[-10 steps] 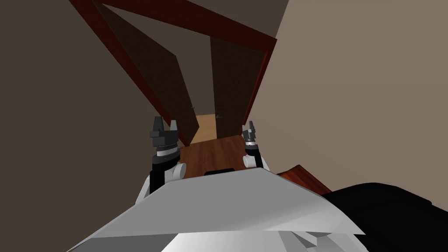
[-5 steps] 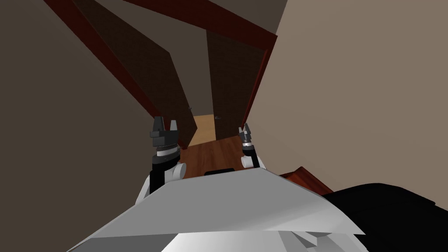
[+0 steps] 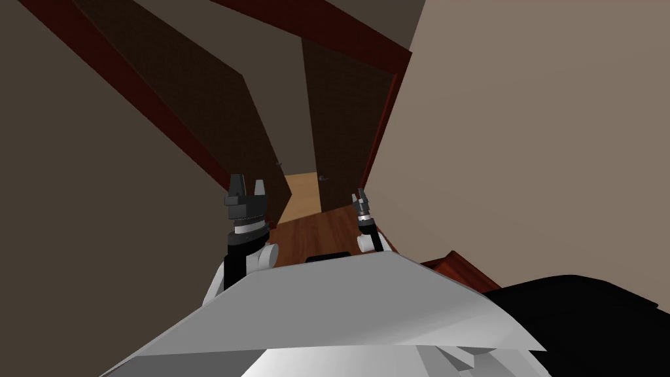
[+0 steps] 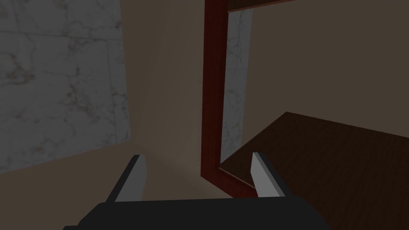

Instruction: Push the door open

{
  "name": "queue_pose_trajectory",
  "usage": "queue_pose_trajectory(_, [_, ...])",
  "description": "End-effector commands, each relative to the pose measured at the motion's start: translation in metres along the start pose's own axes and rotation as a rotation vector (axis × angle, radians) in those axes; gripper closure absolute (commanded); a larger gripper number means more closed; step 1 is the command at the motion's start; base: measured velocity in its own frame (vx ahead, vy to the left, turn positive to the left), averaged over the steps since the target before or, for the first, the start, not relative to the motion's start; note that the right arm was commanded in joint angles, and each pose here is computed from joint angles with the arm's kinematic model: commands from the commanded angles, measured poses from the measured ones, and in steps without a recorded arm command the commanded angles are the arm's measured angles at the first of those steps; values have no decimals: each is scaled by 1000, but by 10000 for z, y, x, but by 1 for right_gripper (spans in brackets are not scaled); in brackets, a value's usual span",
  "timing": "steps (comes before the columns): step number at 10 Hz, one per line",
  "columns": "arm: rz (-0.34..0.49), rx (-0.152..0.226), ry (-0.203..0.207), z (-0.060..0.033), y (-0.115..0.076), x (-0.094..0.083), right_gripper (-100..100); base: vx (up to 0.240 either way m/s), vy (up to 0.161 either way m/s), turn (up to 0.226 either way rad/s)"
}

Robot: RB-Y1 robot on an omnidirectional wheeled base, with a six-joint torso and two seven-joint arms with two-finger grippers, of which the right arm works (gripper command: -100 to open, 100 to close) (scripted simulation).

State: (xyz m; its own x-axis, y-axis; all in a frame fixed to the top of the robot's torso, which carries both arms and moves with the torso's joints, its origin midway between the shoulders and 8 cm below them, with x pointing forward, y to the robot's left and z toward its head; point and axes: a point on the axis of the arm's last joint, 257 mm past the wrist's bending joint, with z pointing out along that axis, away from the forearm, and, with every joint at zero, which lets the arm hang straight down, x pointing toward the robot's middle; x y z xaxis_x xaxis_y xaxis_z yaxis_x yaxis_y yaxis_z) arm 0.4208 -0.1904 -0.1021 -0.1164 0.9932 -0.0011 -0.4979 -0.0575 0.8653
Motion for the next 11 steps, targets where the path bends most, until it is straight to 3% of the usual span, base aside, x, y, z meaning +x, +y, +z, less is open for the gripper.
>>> queue_pose_trajectory(1, [9, 17, 15, -1, -113, 57, -100, 104, 23, -47])
queue_pose_trajectory(11, [53, 124, 103, -172, -751, 450, -100, 95, 28, -70])
